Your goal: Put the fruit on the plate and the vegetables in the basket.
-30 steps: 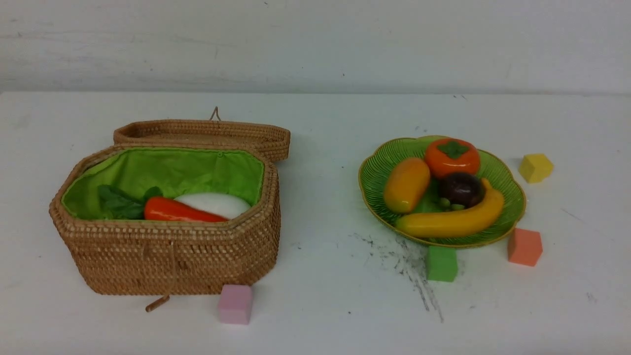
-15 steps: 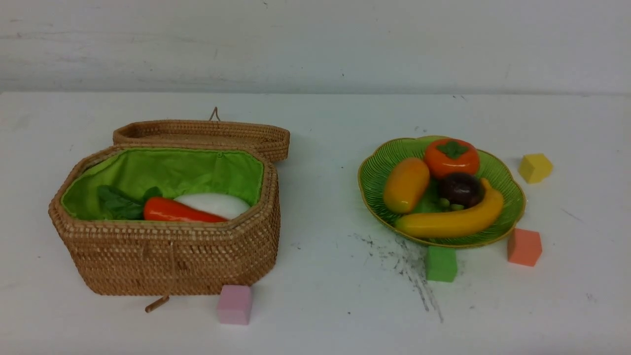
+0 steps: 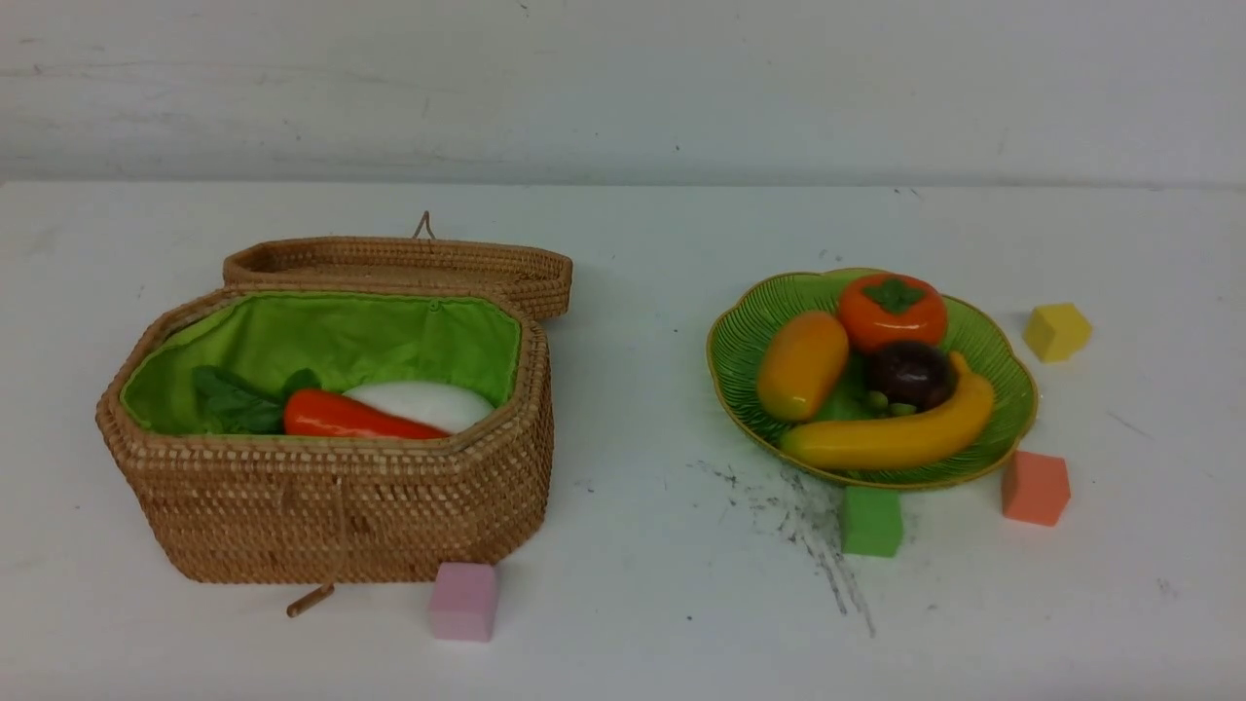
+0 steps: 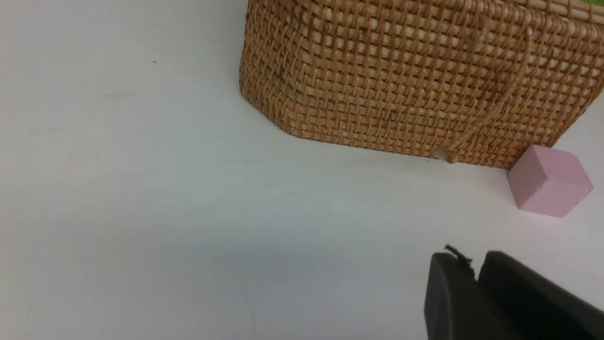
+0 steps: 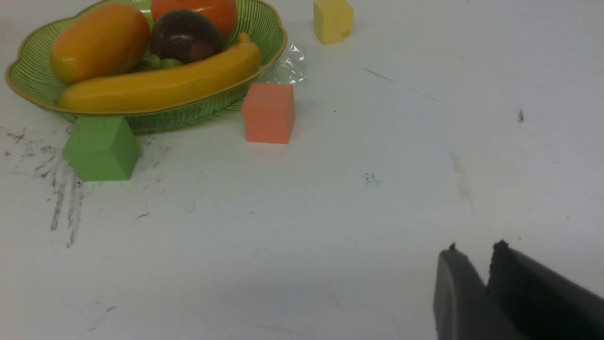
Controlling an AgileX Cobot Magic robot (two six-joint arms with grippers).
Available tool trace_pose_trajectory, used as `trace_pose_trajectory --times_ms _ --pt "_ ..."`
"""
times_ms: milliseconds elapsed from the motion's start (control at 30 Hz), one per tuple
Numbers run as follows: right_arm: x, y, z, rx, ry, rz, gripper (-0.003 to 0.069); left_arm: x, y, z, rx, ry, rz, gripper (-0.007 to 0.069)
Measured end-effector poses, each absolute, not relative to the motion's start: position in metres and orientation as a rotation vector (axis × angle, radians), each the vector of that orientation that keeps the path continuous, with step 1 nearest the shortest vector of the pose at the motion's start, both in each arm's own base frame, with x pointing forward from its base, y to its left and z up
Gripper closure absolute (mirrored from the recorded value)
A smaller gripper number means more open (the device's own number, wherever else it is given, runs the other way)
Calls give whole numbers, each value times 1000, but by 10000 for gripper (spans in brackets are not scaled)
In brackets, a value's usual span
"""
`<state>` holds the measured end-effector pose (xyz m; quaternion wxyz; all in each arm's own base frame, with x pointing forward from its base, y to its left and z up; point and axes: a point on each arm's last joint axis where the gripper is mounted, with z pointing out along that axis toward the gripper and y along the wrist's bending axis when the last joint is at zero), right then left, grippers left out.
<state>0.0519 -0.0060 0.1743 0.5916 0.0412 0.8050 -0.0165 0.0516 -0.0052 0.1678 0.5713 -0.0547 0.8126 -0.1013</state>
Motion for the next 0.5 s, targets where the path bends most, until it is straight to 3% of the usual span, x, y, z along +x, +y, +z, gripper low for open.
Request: trace_pose_trajectory --times_ms 500 --pt "52 -6 174 95 1872 -40 521 52 -5 168 -128 1906 -238 543"
